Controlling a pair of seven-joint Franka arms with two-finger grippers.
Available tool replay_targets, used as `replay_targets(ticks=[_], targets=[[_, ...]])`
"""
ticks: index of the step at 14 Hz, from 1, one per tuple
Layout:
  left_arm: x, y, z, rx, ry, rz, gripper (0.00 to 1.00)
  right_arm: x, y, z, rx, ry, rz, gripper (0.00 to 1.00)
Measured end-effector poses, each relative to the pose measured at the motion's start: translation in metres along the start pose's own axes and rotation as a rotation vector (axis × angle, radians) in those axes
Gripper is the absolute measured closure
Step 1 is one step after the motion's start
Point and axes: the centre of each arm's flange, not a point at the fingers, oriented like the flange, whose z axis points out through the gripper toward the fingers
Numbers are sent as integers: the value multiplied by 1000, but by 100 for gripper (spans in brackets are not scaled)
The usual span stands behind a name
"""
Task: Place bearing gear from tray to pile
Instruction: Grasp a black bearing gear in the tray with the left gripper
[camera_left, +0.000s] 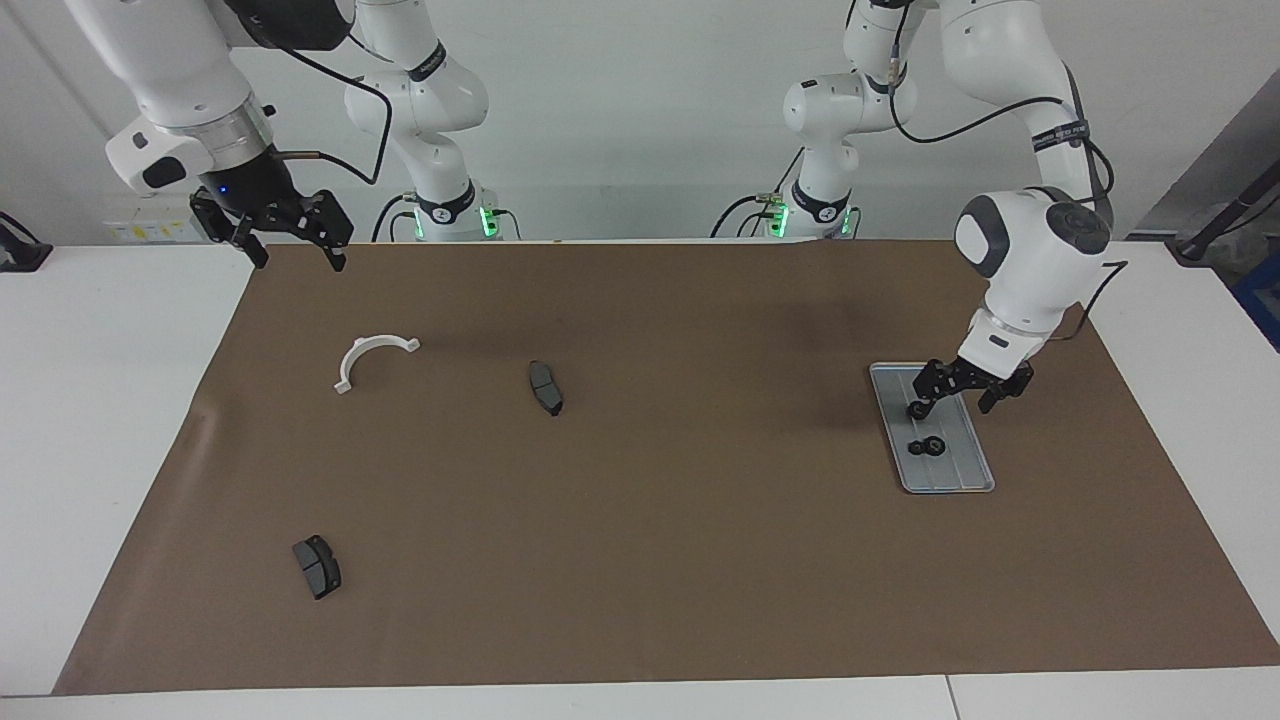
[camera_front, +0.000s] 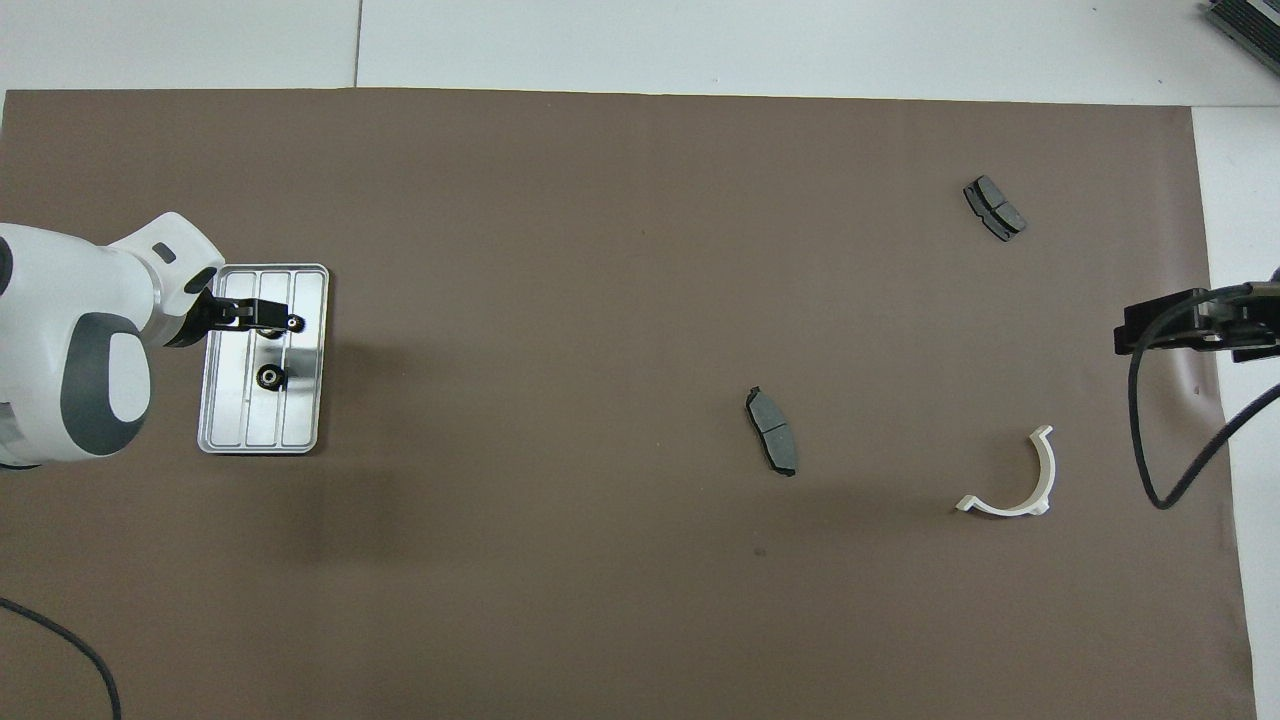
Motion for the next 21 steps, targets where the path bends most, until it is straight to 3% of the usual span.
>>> replay_targets(ticks=[4,6,7,8,14,20,21], targets=[[2,-3,29,-17,0,-29,5,0,0,0,0,0,0,0],[2,-6,28,-30,3,-61,21,0,0,0,0,0,0,0],[3,-8,28,-47,5,-98,21,0,0,0,0,0,0,0],[4,-8,28,-60,7,-126,27,0,0,0,0,0,0,0],[5,-8,32,-73,11,-213,41,0,0,0,0,0,0,0],[5,-9,32,-77,10,-247,43,0,0,0,0,0,0,0],[6,-10,31,-80,12,-254,48,0,0,0,0,0,0,0]])
